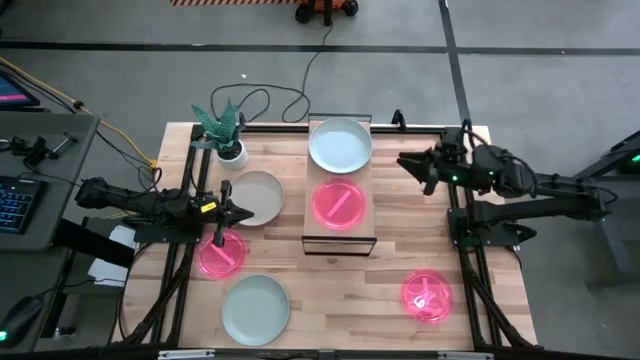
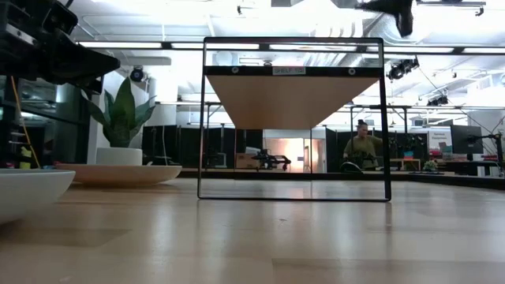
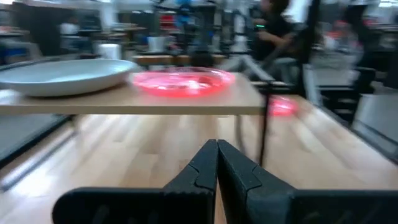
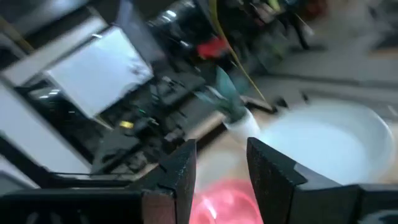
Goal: Place and stack plates onto a shelf
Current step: Stack the top pink plate on top of the pink plate on the shelf
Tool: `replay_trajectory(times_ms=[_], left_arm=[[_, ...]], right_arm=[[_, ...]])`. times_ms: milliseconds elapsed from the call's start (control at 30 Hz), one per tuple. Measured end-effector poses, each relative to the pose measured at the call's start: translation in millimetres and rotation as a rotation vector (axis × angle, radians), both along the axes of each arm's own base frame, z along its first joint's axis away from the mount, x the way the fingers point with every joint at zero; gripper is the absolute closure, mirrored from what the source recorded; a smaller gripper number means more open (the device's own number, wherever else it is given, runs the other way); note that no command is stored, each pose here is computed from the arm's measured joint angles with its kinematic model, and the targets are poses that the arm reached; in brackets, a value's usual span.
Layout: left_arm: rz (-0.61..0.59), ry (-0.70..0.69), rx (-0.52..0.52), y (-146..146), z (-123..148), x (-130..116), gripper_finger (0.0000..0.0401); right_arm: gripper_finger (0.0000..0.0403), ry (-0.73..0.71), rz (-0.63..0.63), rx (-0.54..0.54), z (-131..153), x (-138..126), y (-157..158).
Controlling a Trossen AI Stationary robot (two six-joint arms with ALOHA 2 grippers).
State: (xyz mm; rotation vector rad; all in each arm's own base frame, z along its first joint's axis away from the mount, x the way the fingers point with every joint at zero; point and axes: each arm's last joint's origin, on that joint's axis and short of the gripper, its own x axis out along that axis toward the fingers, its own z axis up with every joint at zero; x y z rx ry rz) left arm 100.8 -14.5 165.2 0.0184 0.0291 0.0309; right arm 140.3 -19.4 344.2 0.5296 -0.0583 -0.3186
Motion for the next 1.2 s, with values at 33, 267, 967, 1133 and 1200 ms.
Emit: replay_trajectory(times_ms=[33, 267, 967, 1133, 1200], left_arm=[[0.036, -0.007, -0.001, 1.0, 0.7, 0.0, 0.04], [0.128, -0.036, -0.082, 3.7, 2.8, -0.3, 0.04], [0.088, -0.566, -0.535, 10.0, 86.3, -14.3, 0.04], [0.037, 0.011, -0.462, 2.3, 127.7, 4.6, 0.0376], [0.017, 0.271, -0.426, -1.1, 138.2, 10.6, 0.0356]], right_arm=[[0.0277, -0.024, 0.001, -0.024, 3.0, 0.5, 0.0], [0.0277, -0.068, 0.001, -0.045, 7.5, 2.6, -0.2], [0.0277, -0.059, -0.004, -0.04, 6.1, 5.5, -0.6], [0.0277, -0.065, -0.008, -0.023, 6.2, 5.3, -0.7], [0.0277, -0.065, -0.008, -0.023, 6.2, 5.3, -0.7]])
